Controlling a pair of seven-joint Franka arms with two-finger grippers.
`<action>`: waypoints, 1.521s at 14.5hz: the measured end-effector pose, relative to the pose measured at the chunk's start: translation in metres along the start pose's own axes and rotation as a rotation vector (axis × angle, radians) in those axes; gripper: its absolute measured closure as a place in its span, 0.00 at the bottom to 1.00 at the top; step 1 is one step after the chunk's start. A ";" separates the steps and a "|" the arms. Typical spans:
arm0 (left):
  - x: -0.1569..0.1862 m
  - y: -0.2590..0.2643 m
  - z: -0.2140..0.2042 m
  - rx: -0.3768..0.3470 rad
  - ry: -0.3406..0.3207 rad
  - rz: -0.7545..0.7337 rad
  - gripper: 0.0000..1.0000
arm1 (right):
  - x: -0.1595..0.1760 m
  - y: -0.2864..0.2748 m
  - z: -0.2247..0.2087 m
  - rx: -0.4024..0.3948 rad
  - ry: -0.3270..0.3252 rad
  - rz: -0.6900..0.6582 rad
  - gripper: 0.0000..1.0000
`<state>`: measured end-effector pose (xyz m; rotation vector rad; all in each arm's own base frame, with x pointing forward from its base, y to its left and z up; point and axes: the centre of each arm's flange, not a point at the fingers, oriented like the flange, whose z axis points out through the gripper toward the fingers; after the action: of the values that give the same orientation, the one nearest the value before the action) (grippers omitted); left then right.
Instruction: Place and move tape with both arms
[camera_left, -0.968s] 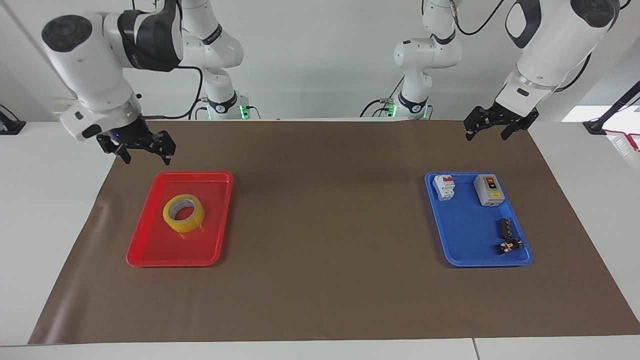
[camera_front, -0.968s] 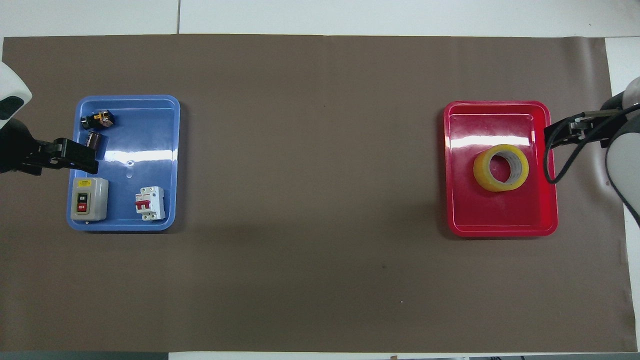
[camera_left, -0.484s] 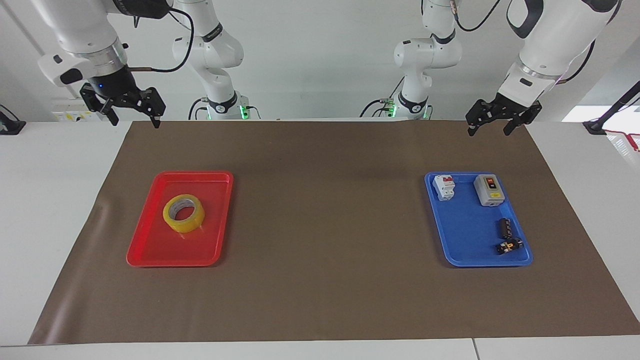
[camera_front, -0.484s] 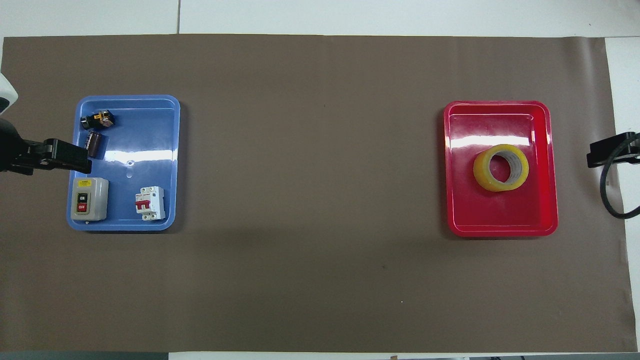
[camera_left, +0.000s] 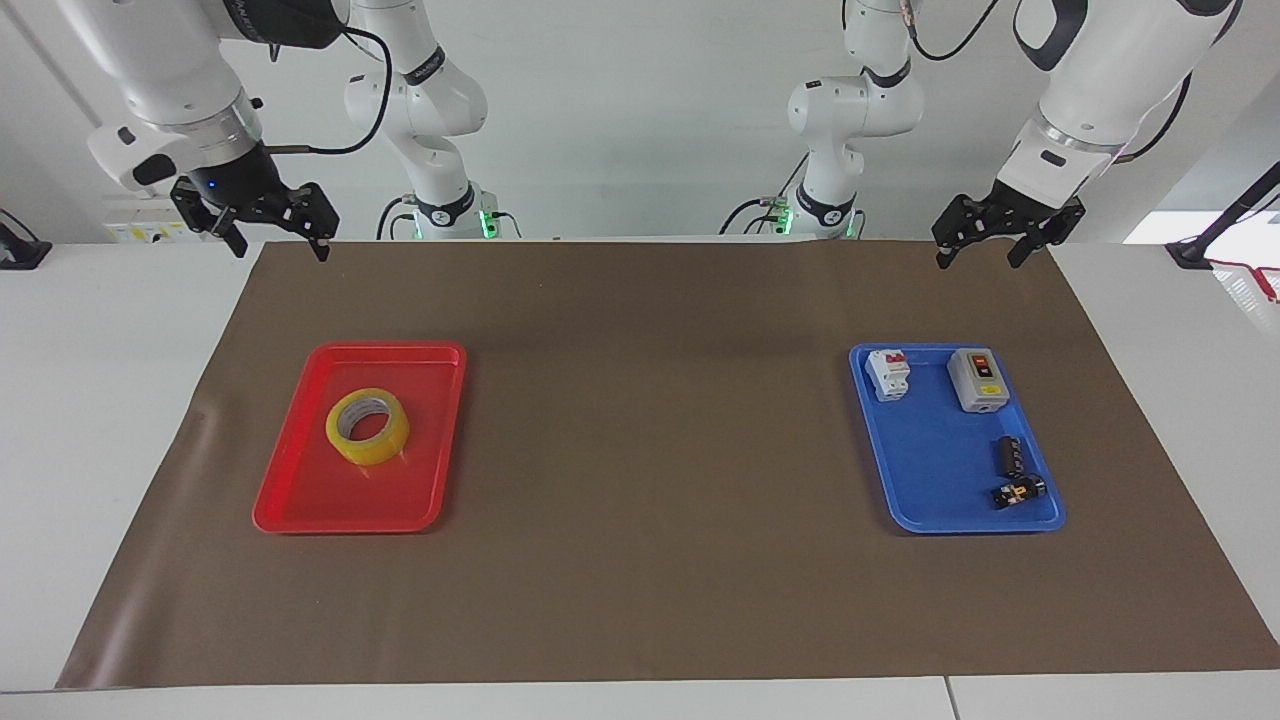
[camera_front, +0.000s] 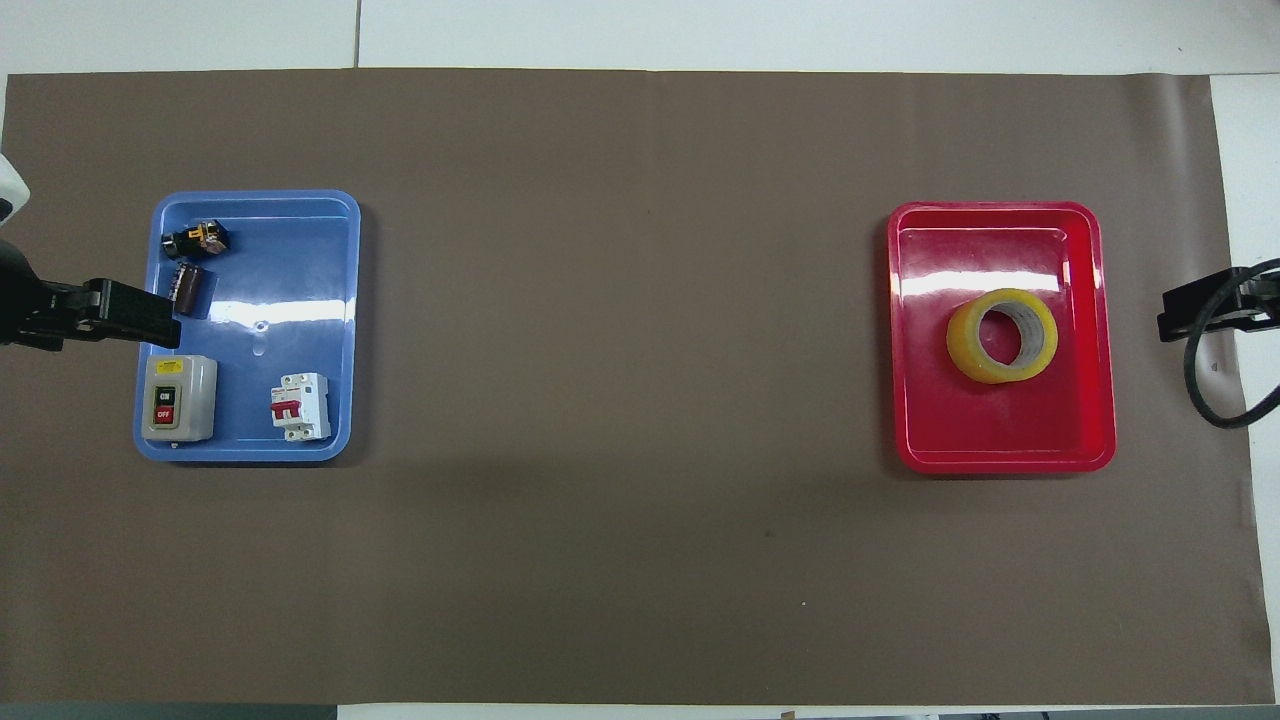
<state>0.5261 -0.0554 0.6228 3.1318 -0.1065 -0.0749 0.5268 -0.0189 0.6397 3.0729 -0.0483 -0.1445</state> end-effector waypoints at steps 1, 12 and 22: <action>0.000 0.000 0.000 0.000 0.000 0.000 0.00 | -0.003 -0.002 -0.004 0.006 -0.014 -0.003 0.00; 0.000 0.000 0.000 0.000 0.000 0.000 0.00 | 0.001 -0.003 -0.006 0.011 -0.027 -0.006 0.00; -0.009 -0.005 -0.015 0.000 0.029 -0.009 0.00 | 0.001 -0.004 -0.007 0.012 -0.022 -0.007 0.00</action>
<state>0.5184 -0.0501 0.6381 3.1319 -0.0923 -0.0292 0.5286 -0.0145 0.6459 3.0835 -0.0399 -0.1795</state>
